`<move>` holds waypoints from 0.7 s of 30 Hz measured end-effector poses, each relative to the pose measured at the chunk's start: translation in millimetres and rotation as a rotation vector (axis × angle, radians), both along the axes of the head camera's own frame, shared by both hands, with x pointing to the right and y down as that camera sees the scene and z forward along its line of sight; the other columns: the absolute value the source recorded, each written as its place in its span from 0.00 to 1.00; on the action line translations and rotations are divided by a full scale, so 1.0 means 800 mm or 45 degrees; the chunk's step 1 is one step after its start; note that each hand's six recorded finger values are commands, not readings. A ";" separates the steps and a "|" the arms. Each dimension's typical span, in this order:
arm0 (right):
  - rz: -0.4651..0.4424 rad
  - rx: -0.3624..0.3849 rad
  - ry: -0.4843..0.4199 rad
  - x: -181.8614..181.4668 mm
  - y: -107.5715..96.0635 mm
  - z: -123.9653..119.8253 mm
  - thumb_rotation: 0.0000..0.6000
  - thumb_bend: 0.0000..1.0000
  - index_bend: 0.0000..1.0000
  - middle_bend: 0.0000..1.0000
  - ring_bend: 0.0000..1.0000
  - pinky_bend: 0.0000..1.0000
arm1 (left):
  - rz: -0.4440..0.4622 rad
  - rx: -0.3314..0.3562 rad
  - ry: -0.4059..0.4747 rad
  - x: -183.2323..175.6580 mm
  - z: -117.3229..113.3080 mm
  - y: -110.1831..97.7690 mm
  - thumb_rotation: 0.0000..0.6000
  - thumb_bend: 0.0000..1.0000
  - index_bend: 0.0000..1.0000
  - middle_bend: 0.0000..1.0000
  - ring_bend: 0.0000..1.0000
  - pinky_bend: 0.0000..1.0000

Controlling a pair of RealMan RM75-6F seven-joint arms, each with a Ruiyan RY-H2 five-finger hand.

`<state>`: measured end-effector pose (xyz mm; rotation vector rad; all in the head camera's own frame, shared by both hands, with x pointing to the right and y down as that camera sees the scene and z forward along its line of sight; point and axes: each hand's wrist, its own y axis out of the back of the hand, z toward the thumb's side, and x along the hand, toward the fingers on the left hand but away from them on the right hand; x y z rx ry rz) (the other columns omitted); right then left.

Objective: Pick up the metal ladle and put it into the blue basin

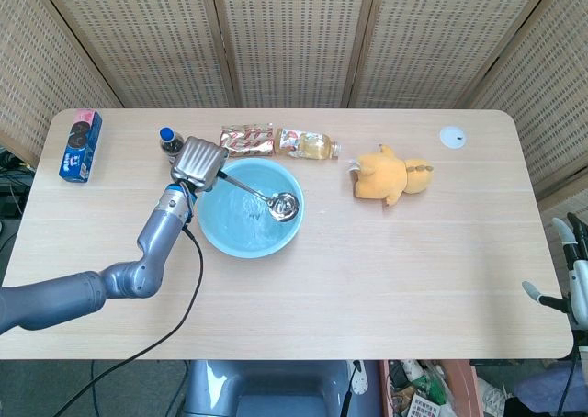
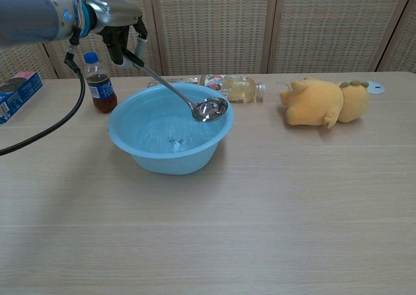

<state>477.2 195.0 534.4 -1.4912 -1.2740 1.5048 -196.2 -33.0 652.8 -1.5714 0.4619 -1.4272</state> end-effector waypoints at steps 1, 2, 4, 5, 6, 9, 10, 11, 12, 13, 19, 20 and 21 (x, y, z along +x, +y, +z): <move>0.000 -0.001 0.001 0.000 0.000 0.000 1.00 0.00 0.00 0.00 0.00 0.00 | 0.000 -0.006 0.006 -0.001 -0.002 0.000 1.00 0.62 0.85 1.00 0.98 1.00; 0.000 -0.002 0.002 0.000 0.000 0.001 1.00 0.00 0.00 0.00 0.00 0.00 | 0.002 -0.013 0.009 -0.002 -0.004 -0.001 1.00 0.62 0.85 1.00 0.98 1.00; -0.001 -0.004 0.003 0.000 0.000 0.001 1.00 0.00 0.00 0.00 0.00 0.00 | 0.010 -0.031 0.008 -0.005 -0.009 -0.002 1.00 0.62 0.85 1.00 0.98 1.00; -0.001 -0.004 0.004 0.000 0.000 0.001 1.00 0.00 0.00 0.00 0.00 0.00 | 0.013 -0.040 0.007 -0.006 -0.011 -0.003 1.00 0.62 0.85 1.00 0.98 1.00; -0.001 -0.005 0.005 -0.001 0.000 0.001 1.00 0.00 0.00 0.00 0.00 0.00 | 0.016 -0.052 0.002 -0.008 -0.014 -0.004 1.00 0.62 0.85 1.00 0.98 1.00; -0.002 -0.005 0.007 -0.001 0.000 0.002 1.00 0.00 0.00 0.00 0.00 0.00 | 0.021 -0.072 -0.015 -0.012 -0.022 -0.008 1.00 0.62 0.85 1.00 0.98 1.00; -0.002 -0.006 0.008 -0.001 0.000 0.002 1.00 0.00 0.00 0.00 0.00 0.00 | 0.021 -0.076 -0.022 -0.012 -0.024 -0.009 1.00 0.62 0.85 1.00 0.98 1.00; -0.001 -0.007 0.010 -0.001 0.001 0.002 1.00 0.00 0.00 0.00 0.00 0.00 | 0.023 -0.079 -0.030 -0.013 -0.027 -0.010 1.00 0.62 0.85 1.00 0.98 1.00; -0.001 -0.008 0.010 -0.001 0.001 0.003 1.00 0.00 0.00 0.00 0.00 0.00 | 0.025 -0.081 -0.043 -0.014 -0.030 -0.012 1.00 0.62 0.85 1.00 0.97 1.00; -0.001 -0.009 0.011 -0.001 0.000 0.003 1.00 0.00 0.00 0.00 0.00 0.00 | 0.027 -0.081 -0.055 -0.015 -0.033 -0.013 1.00 0.62 0.85 1.00 0.97 1.00; -0.002 -0.018 0.018 -0.002 0.001 0.006 1.00 0.00 0.00 0.00 0.00 0.00 | 0.046 -0.060 -0.125 -0.018 -0.047 -0.017 1.00 0.62 0.85 1.00 0.96 1.00; -0.002 -0.019 0.019 -0.002 0.001 0.006 1.00 0.00 0.00 0.00 0.00 0.00 | 0.045 -0.059 -0.131 -0.018 -0.049 -0.018 1.00 0.62 0.85 1.00 0.96 1.00; -0.003 -0.020 0.020 -0.002 0.001 0.006 1.00 0.00 0.00 0.00 0.00 0.00 | 0.044 -0.056 -0.142 -0.019 -0.052 -0.019 1.00 0.62 0.85 1.00 0.96 1.00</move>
